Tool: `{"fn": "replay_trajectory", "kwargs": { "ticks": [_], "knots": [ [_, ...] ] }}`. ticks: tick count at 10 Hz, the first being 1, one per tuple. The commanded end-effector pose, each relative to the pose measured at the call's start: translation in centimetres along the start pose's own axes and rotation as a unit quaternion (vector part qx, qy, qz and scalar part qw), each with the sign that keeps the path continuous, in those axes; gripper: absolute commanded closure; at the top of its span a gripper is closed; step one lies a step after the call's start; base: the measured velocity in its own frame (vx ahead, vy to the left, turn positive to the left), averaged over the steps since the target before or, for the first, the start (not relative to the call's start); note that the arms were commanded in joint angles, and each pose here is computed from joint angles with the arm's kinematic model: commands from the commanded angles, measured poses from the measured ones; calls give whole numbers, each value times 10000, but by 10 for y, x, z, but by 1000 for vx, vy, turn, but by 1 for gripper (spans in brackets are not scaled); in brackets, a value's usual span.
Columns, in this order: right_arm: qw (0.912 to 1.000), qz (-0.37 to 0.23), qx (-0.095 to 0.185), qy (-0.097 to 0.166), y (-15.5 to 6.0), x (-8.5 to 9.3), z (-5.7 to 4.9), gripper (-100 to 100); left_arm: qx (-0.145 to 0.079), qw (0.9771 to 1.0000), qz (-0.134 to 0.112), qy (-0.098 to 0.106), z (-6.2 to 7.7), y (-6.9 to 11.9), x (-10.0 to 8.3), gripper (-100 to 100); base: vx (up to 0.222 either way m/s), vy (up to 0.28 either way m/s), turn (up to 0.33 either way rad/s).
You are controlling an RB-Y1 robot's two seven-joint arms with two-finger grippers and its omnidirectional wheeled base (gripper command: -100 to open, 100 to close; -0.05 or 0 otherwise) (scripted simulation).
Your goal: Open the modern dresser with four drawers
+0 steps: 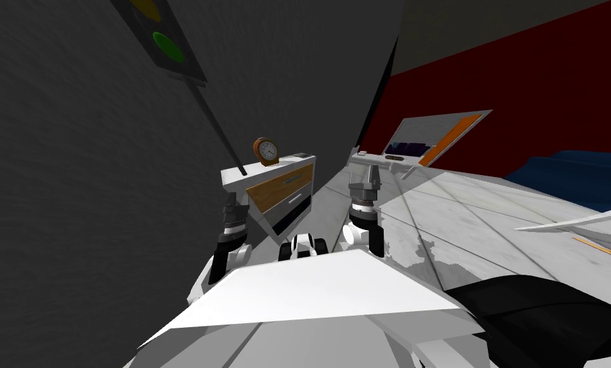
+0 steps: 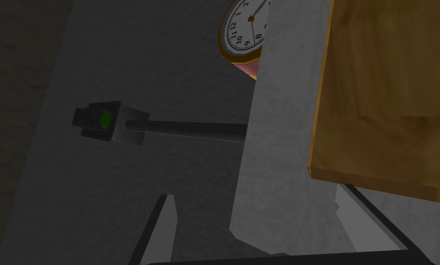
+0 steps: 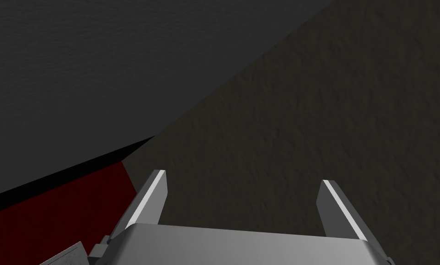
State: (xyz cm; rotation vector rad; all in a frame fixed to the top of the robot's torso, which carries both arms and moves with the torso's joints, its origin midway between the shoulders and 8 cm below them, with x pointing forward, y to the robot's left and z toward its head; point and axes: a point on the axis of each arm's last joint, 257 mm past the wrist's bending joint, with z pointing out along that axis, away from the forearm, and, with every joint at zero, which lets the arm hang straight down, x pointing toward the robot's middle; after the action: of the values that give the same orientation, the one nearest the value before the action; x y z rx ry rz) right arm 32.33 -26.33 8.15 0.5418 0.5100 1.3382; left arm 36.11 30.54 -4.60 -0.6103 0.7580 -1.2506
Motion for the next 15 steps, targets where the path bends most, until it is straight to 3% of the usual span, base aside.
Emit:
{"fn": "replay_trajectory", "kwargs": {
  "ticks": [1, 11, 15],
  "knots": [
    [10000, 0, 0, 0, 0, 0, 0, 0, -303, 9995, 24, 27, -15, 30, 0, -100, 55, -70, 36],
    [10000, 0, 0, 0, 0, 0, 0, 0, -861, 9962, 104, -1, -52, 89, -10, -100, 42, -53, 15],
    [10000, 0, 0, 0, 0, 0, 0, 0, -1168, 9931, 135, -34, -75, 117, -15, -100, 46, -51, 9]
  ]
}}
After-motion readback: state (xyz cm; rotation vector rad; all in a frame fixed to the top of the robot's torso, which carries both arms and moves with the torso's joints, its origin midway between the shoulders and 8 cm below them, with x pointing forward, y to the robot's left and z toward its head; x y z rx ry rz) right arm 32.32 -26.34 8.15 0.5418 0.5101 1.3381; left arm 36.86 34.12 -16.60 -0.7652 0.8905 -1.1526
